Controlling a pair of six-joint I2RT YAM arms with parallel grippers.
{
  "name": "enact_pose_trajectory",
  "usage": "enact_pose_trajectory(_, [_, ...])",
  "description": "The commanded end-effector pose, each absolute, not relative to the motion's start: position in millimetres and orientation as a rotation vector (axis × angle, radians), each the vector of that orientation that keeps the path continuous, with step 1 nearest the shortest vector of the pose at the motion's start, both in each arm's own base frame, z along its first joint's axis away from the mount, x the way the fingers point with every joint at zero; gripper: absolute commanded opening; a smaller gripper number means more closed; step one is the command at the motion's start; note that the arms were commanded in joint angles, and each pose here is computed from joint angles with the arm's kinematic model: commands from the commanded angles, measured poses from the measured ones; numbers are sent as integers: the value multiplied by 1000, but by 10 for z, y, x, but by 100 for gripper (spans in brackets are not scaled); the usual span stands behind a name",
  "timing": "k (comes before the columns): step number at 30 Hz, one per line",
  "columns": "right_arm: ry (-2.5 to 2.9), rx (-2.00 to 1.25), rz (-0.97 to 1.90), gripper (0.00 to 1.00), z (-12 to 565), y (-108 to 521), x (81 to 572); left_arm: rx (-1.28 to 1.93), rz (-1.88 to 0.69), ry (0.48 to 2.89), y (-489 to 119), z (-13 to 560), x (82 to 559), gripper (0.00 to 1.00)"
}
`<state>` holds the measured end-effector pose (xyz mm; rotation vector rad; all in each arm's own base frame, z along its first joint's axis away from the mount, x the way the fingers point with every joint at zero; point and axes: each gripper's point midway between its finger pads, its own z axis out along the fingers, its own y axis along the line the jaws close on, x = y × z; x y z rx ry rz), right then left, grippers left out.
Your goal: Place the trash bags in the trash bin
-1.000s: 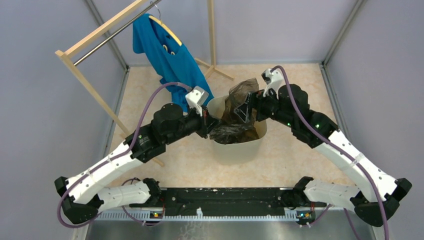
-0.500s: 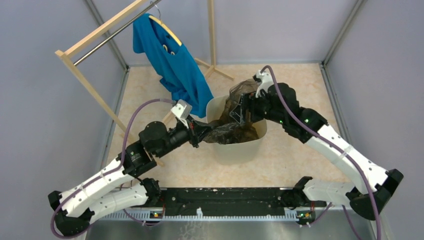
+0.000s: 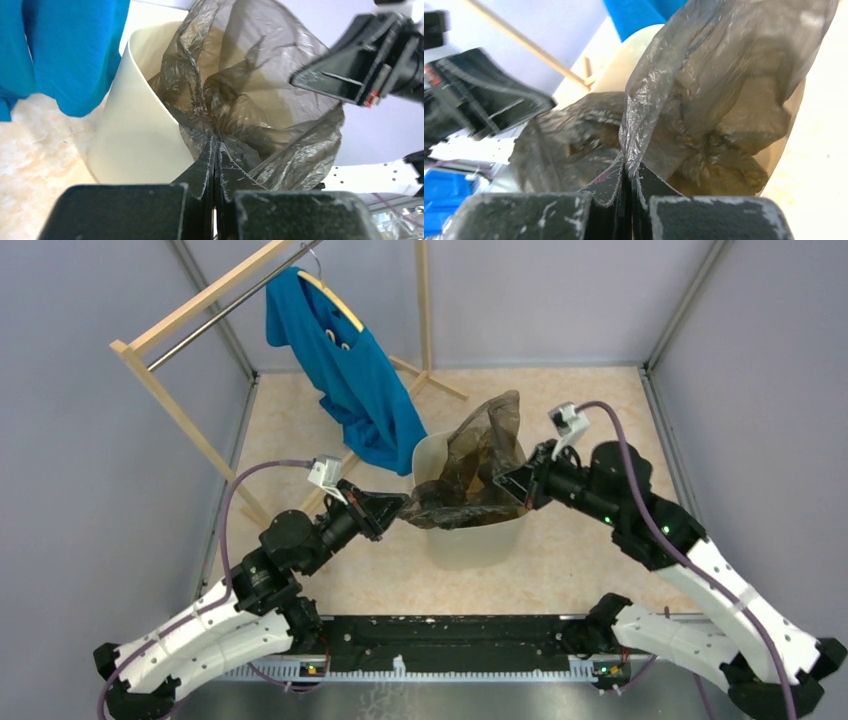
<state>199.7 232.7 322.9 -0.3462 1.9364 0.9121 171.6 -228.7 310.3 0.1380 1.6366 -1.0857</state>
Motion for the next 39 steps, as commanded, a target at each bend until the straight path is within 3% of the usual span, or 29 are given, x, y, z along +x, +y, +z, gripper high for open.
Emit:
enact_pose_trajectory(1, [1801, -367, 1115, 0, 3323, 2395, 1732, -8, -1163, 1666, -2211, 3272, 1687, 1])
enact_pose_trajectory(4, [1745, -388, 1165, 0, 3257, 2393, 1641, 22, -1140, 1680, -2155, 3419, 1639, 6])
enact_pose_trajectory(6, [1707, -406, 1162, 0, 3235, 2369, 1617, 70, -1096, 1673, -2128, 3576, 1641, 15])
enact_pose_trajectory(10, [1650, -459, 1142, 0, 3226, 2355, 1596, 188, -928, 1715, -2154, 3769, 1772, 54])
enact_pose_trajectory(17, [1556, -617, 1161, 0, 3308, 2379, 1415, 315, -660, 1778, -2353, 3990, 2175, 98])
enact_pose_trajectory(26, [1394, -608, 1101, 0, 3691, 2210, 1360, 557, -567, 1833, -2917, 3778, 2472, 99])
enact_pose_trajectory(39, [1202, -657, 1230, 0, 4178, 2049, 889, 383, -757, 1697, -2667, 4257, 2220, 99])
